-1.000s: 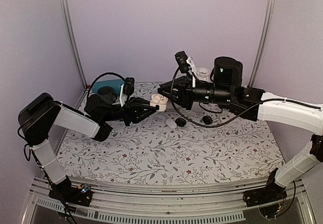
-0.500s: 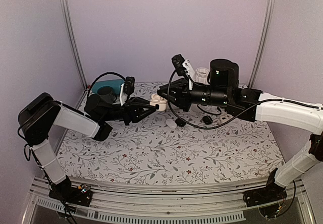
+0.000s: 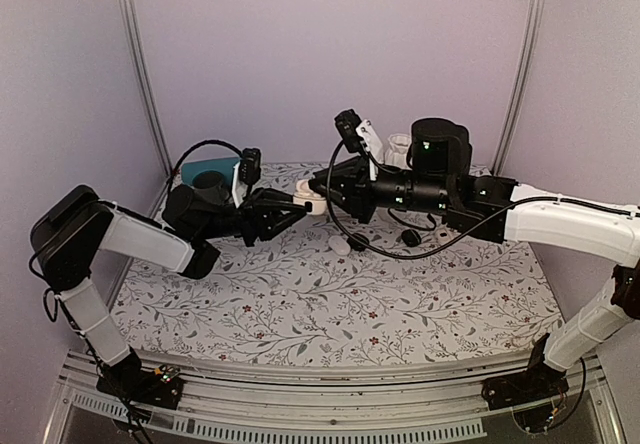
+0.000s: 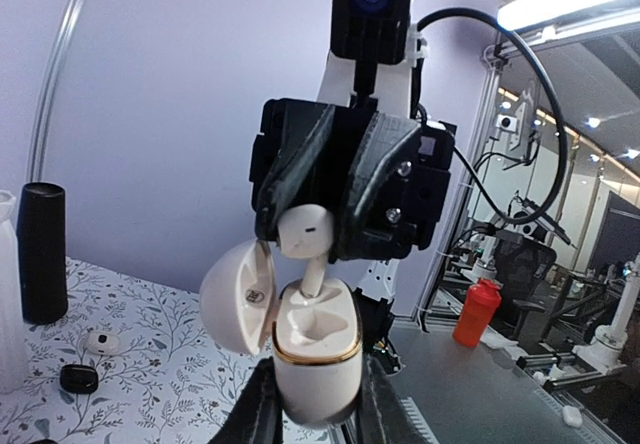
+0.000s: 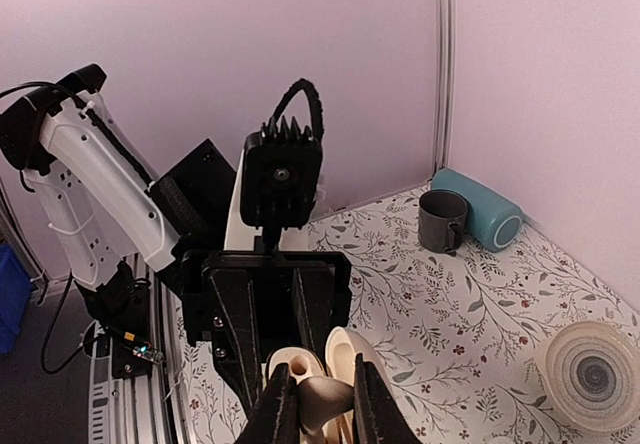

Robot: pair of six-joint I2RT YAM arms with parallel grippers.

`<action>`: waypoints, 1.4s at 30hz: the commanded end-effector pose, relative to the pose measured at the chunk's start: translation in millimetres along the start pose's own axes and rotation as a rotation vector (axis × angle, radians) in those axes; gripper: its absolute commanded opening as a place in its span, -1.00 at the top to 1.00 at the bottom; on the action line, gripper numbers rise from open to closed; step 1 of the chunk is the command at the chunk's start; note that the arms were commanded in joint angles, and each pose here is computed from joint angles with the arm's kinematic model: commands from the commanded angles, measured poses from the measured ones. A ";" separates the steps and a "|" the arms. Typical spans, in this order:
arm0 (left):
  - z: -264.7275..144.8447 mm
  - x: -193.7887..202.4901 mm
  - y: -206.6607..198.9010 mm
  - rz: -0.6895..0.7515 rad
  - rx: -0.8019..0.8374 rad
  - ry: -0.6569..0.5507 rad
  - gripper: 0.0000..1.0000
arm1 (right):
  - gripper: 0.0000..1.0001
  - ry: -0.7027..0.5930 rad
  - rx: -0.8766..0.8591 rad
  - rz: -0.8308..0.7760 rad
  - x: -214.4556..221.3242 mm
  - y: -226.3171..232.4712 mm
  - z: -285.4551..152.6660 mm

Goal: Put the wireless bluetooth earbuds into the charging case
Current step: Insert the right earbud into the right side groove of the charging case.

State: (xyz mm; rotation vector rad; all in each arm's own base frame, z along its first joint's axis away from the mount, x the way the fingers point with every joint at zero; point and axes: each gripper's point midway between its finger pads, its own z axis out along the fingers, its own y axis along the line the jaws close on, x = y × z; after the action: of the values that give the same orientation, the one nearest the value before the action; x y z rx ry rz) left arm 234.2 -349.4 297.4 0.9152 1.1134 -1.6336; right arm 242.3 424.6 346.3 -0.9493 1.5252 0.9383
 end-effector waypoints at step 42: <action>0.6 -46.2 -37.0 0.387 -0.045 -0.165 1.00 | 0.26 0.008 0.073 -0.014 -8.8 -0.8 13.2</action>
State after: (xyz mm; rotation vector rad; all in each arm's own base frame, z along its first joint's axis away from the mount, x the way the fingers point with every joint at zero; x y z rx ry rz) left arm 233.4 -339.3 321.0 0.8619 0.9409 -1.3539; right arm 241.2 440.1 360.7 -0.9272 1.5026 0.9076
